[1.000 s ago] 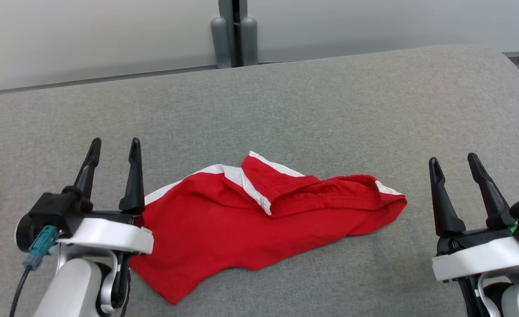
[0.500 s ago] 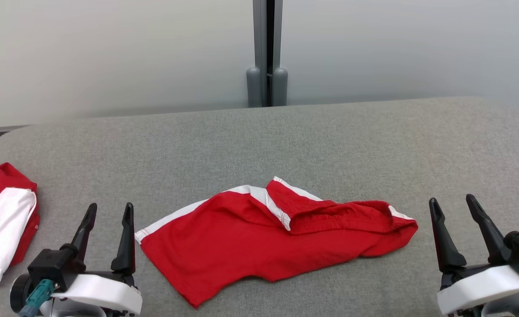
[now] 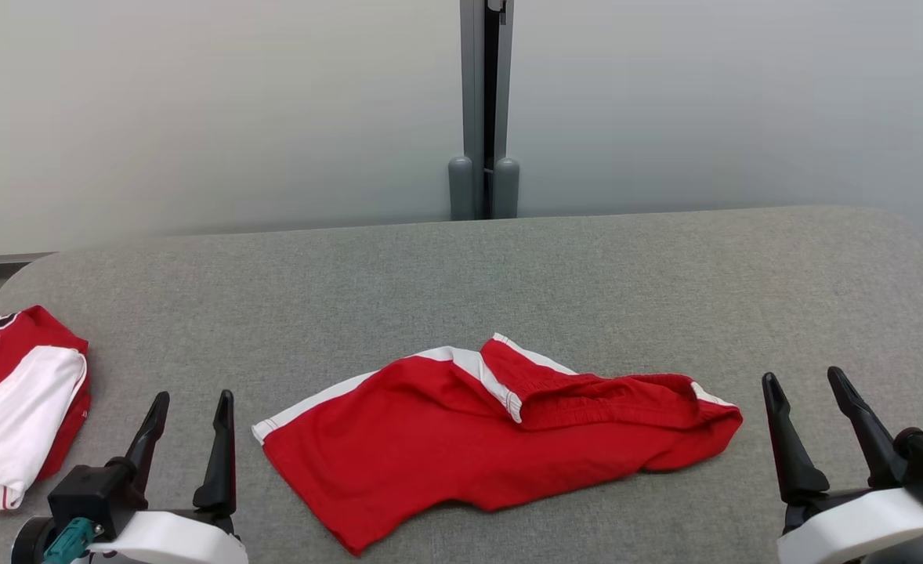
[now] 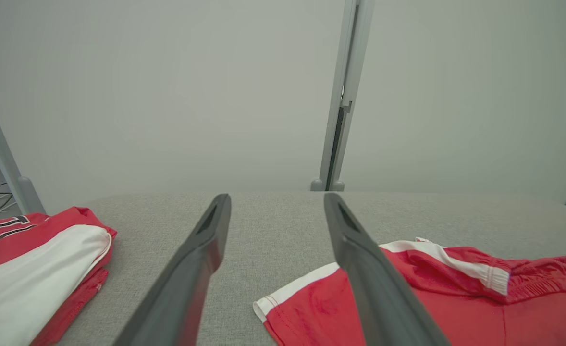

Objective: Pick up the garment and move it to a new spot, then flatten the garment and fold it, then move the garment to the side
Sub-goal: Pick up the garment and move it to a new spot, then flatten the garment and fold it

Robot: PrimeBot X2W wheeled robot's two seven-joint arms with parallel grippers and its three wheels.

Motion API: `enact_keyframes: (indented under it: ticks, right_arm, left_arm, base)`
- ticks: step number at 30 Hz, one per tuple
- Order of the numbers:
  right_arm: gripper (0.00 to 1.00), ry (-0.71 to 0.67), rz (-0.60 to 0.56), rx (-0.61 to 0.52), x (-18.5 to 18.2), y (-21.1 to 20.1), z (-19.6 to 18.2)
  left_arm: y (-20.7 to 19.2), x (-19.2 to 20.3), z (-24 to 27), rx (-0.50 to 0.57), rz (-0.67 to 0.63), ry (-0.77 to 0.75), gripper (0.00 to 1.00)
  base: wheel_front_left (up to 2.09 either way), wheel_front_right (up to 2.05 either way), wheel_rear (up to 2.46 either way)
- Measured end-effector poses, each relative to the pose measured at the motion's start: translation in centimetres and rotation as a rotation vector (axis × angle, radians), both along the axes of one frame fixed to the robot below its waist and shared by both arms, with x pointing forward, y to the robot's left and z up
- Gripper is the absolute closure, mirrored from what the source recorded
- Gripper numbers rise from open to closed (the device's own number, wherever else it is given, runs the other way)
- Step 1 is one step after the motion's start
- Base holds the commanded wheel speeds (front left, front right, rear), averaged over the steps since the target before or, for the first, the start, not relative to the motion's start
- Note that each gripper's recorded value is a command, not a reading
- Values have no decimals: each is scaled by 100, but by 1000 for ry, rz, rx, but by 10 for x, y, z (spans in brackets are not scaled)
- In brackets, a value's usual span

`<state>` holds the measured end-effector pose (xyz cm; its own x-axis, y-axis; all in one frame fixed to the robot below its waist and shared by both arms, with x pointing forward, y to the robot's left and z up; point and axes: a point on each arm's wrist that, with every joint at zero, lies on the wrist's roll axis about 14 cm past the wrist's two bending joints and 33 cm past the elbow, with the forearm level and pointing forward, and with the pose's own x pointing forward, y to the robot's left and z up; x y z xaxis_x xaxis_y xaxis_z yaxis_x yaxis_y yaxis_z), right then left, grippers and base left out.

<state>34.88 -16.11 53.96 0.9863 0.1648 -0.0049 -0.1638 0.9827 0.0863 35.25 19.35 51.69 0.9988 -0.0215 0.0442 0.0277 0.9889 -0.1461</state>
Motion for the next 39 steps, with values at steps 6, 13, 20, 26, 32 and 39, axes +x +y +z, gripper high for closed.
enact_keyframes:
  ticks: [6,13,20,26,32,39]
  right_arm:
    - [0,4,0,2,-1,1,-1]
    - [0,11,11,4,1,5,-1]
    - [0,54,69,-16,7,22,-12]
    - [0,152,239,-18,14,77,-39]
    - [0,241,388,-12,28,126,-73]
    - [0,341,462,-23,51,155,-114]
  left_arm:
    - [1,-1,0,1,6,3,0]
    - [3,-2,2,1,13,0,0]
    - [5,0,8,3,25,-18,0]
    - [7,7,24,-10,46,-76,0]
    - [15,22,36,-14,85,-129,0]
    - [42,20,20,-1,170,-88,0]
  base:
    - [0,0,0]
    - [0,0,0]
    - [0,0,0]
    - [0,0,0]
    - [0,0,0]
    - [0,0,0]
